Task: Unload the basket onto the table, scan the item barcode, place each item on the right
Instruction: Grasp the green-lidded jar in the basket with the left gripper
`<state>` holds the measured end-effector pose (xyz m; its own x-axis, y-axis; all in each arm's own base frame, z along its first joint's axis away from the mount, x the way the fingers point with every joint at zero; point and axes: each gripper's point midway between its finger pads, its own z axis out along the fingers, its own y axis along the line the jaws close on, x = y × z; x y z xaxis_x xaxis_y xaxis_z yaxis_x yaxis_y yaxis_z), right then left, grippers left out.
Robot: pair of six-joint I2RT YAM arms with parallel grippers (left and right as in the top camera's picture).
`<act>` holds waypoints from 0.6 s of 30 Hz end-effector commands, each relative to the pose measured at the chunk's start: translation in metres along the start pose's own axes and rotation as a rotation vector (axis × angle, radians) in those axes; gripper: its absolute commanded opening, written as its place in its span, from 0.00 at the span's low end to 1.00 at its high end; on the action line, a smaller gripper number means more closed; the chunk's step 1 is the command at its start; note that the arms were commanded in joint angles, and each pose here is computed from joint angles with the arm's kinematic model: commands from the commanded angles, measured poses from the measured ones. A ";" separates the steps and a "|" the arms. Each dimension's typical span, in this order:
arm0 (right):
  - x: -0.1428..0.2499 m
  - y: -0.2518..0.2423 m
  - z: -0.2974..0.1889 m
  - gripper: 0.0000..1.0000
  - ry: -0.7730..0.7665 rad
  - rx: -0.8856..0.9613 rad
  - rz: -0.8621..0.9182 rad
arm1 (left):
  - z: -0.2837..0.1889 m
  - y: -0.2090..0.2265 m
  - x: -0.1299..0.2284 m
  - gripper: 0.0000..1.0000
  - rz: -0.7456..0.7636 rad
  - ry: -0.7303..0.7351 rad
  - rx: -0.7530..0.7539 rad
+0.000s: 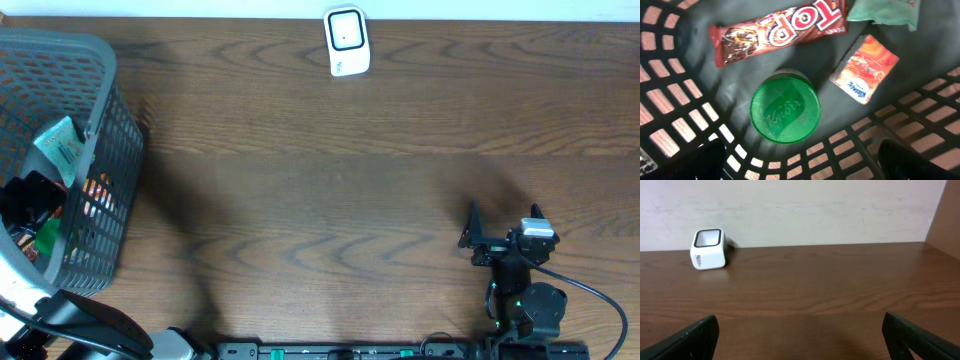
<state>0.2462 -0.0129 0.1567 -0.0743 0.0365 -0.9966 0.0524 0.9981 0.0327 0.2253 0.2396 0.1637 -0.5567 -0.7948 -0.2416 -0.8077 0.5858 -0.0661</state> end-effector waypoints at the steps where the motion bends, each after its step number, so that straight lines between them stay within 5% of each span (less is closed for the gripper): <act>1: 0.001 0.002 0.000 0.99 0.002 -0.006 -0.015 | 0.001 0.008 -0.006 0.98 -0.054 -0.011 -0.051; 18: 0.001 0.002 0.000 0.99 0.002 -0.006 -0.015 | 0.052 0.024 0.005 0.98 -0.118 0.151 -0.087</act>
<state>0.2462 -0.0129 0.1566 -0.0746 0.0366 -0.9965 0.0528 0.9981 0.0327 0.2202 0.2500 0.1122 -0.5030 -0.8601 -0.0852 -0.8625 0.5058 -0.0138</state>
